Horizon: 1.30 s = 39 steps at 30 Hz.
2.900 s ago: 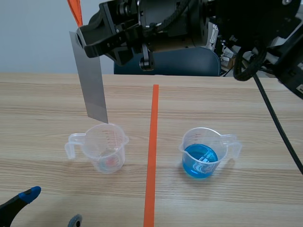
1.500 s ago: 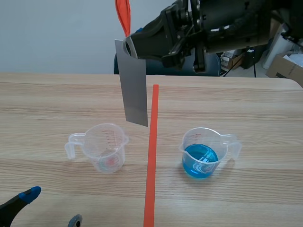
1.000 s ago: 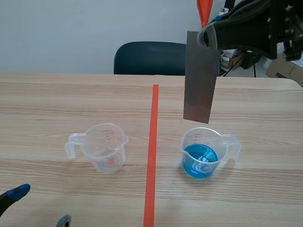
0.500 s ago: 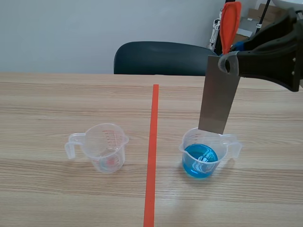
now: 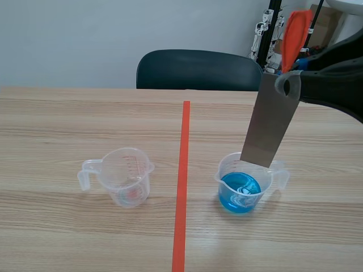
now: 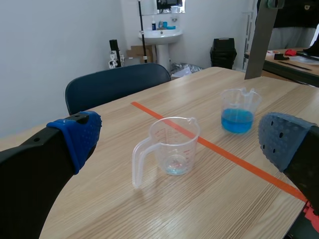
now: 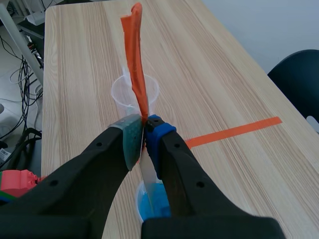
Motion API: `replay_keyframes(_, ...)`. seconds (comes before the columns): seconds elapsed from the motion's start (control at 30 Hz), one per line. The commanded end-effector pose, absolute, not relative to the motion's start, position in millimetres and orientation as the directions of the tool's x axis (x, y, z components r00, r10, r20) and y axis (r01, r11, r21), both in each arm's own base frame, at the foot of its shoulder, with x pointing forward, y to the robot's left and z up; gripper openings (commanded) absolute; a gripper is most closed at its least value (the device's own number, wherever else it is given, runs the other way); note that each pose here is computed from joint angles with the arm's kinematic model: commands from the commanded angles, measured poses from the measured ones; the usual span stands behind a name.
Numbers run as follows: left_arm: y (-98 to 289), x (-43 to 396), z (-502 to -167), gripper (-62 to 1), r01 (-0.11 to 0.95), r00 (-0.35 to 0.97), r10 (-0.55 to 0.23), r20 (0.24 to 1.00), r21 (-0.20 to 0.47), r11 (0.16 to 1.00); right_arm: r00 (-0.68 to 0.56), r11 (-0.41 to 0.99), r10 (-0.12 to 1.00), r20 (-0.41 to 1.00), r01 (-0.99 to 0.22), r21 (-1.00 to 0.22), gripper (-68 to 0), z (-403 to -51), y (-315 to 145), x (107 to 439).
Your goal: Do the redox reaction experiment. move the plate over the blue solution
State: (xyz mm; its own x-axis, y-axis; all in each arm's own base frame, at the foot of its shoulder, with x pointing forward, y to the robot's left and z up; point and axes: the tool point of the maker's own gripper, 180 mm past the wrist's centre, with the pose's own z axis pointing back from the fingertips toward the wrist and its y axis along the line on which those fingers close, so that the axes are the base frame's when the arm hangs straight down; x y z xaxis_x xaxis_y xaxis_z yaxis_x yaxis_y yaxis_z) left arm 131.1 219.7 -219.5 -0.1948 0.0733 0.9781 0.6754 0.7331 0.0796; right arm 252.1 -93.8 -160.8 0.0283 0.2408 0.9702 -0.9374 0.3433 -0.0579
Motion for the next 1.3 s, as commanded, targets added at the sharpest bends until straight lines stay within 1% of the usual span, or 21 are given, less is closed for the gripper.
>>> replay_keyframes(0.0, 222.7, 133.4, -209.1, 1.4, 0.665, -0.257, 0.091, 0.962, 0.108, 0.739, 0.005, 0.372, 0.206, 0.979, -0.925, -0.073, -66.9, -147.6, -96.1, 260.5)
replay_keyframes(0.03, 222.1, 135.2, -207.3, 1.4, 0.668, -0.264, 0.092, 0.960, 0.113, 0.735, 0.012, 0.390, 0.197, 0.980, -0.918, -0.067, -66.9, -146.8, -97.3, 263.3)
replay_keyframes(0.13, 222.2, 143.0, -201.8, -9.3, 0.676, -0.293, 0.086, 0.952, 0.142, 0.723, 0.045, 0.431, 0.174, 0.984, -0.902, -0.035, -66.9, -145.5, -102.0, 270.1)
replay_keyframes(0.23, 221.3, 152.8, -194.2, -17.9, 0.690, -0.329, 0.078, 0.941, 0.183, 0.700, 0.057, 0.448, 0.160, 0.985, -0.894, -0.021, -66.9, -144.7, -104.7, 273.3)
replay_keyframes(0.33, 220.1, 166.5, -190.4, -26.1, 0.700, -0.349, 0.041, 0.936, 0.232, 0.676, 0.057, 0.450, 0.158, 0.986, -0.893, -0.020, -66.9, -144.4, -104.7, 273.7)
replay_keyframes(0.4, 216.7, 177.1, -189.8, -32.6, 0.715, -0.339, 0.021, 0.940, 0.243, 0.656, 0.056, 0.451, 0.157, 0.986, -0.892, -0.021, -66.9, -144.2, -104.7, 273.8)
replay_keyframes(0.5, 200.3, 187.2, -195.4, -44.7, 0.787, -0.280, -0.007, 0.960, 0.234, 0.571, 0.054, 0.454, 0.155, 0.986, -0.891, -0.023, -66.9, -143.6, -105.0, 274.5)
replay_keyframes(0.53, 193.3, 189.0, -197.1, -48.1, 0.810, -0.269, -0.020, 0.963, 0.237, 0.537, 0.053, 0.457, 0.155, 0.986, -0.889, -0.024, -66.9, -143.5, -105.2, 275.1)
replay_keyframes(0.57, 187.5, 190.3, -198.6, -50.2, 0.825, -0.264, -0.034, 0.964, 0.244, 0.510, 0.050, 0.464, 0.156, 0.986, -0.886, -0.028, -66.9, -143.5, -105.9, 276.4)
replay_keyframes(0.67, 171.5, 193.9, -196.6, -50.9, 0.843, -0.290, -0.060, 0.955, 0.285, 0.456, 0.046, 0.471, 0.155, 0.987, -0.882, -0.033, -66.9, -142.8, -106.5, 277.8)
replay_keyframes(0.77, 158.0, 199.7, -193.2, -50.9, 0.847, -0.306, -0.079, 0.949, 0.309, 0.433, 0.046, 0.471, 0.155, 0.987, -0.882, -0.033, -66.9, -142.8, -106.5, 277.8)
replay_keyframes(0.83, 146.0, 202.7, -191.9, -51.5, 0.860, -0.296, -0.089, 0.951, 0.305, 0.410, 0.046, 0.471, 0.155, 0.987, -0.882, -0.033, -66.9, -142.8, -106.5, 277.8)
replay_keyframes(0.87, 138.7, 202.8, -192.8, -53.1, 0.870, -0.286, -0.097, 0.953, 0.301, 0.390, 0.046, 0.471, 0.155, 0.987, -0.882, -0.033, -66.9, -142.7, -106.5, 277.8)
replay_keyframes(0.93, 124.6, 201.7, -197.9, -53.7, 0.886, -0.288, -0.129, 0.949, 0.315, 0.339, 0.046, 0.470, 0.155, 0.987, -0.882, -0.033, -66.9, -142.7, -106.5, 277.7)
replay_keyframes(1.0, 113.4, 202.5, -203.7, -53.8, 0.890, -0.306, -0.164, 0.938, 0.343, 0.302, 0.046, 0.470, 0.154, 0.987, -0.882, -0.033, -66.9, -142.7, -106.5, 277.7)
replay_keyframes(1.17, 96.8, 208.8, -216.0, -53.9, 0.888, -0.333, -0.211, 0.919, 0.381, 0.256, 0.046, 0.470, 0.154, 0.987, -0.882, -0.033, -66.9, -142.7, -106.5, 277.7)
replay_keyframes(1.27, 86.4, 212.9, -219.5, -53.9, 0.885, -0.357, -0.223, 0.907, 0.405, 0.231, 0.045, 0.470, 0.152, 0.987, -0.882, -0.033, -66.9, -142.3, -106.4, 277.8)
